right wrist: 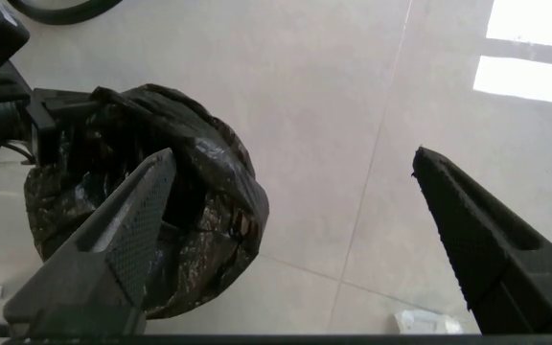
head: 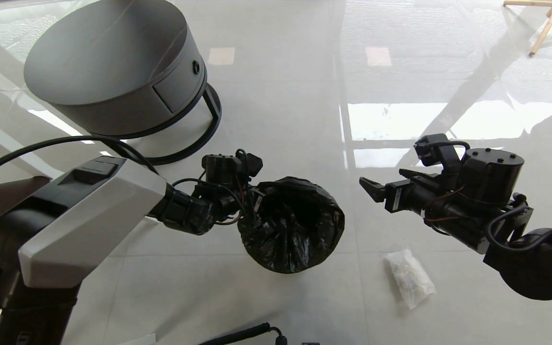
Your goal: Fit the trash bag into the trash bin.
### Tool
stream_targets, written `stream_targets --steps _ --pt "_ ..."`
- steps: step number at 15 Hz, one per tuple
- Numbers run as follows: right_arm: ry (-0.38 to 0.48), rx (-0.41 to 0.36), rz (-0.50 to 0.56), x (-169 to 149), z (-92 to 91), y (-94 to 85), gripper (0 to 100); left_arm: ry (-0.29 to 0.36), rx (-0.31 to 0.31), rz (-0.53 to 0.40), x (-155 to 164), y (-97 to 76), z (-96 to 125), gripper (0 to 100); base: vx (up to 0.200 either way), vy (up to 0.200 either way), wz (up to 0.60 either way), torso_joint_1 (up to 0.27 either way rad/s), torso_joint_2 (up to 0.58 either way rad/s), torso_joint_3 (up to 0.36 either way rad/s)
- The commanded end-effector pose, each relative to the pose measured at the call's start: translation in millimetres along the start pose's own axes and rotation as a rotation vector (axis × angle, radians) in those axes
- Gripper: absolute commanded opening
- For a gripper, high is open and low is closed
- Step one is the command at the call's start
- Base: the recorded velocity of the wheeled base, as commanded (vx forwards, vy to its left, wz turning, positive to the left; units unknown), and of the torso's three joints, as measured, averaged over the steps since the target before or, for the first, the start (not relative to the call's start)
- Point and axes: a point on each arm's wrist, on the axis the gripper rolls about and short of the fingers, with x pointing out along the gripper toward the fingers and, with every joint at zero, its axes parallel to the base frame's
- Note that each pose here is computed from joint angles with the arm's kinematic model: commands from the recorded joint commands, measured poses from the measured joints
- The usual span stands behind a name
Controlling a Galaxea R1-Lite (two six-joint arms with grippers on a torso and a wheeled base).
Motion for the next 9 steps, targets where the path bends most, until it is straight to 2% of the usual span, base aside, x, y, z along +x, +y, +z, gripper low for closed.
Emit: stream_targets --steps 1,3,4,6,9 --pt "0.006 0.000 0.003 0.6 -1.8 1.1 100 0.009 -0.002 -0.006 2.0 -2.6 -3.6 0 0.000 0.000 0.00 0.000 0.00 0.000" --pt "0.006 0.001 0.004 0.5 -1.8 2.1 100 0.004 -0.021 -0.030 5.8 -14.9 -3.3 0 0.000 0.000 0.00 0.000 0.00 0.000" --pt "0.004 0.001 0.003 0.2 -1.3 2.0 100 -0.006 -0.031 -0.031 3.5 -14.9 0.8 0 0.000 0.000 0.00 0.000 0.00 0.000" --pt "0.000 0.002 0.003 0.7 -0.1 2.1 100 -0.076 -0.090 -0.042 -11.3 -7.4 24.7 0 0.000 0.000 0.00 0.000 0.00 0.000" --pt "0.001 0.001 0.003 1.0 -0.6 2.1 100 -0.140 -0.125 -0.025 -31.0 2.2 49.6 0 0.000 0.000 0.00 0.000 0.00 0.000"
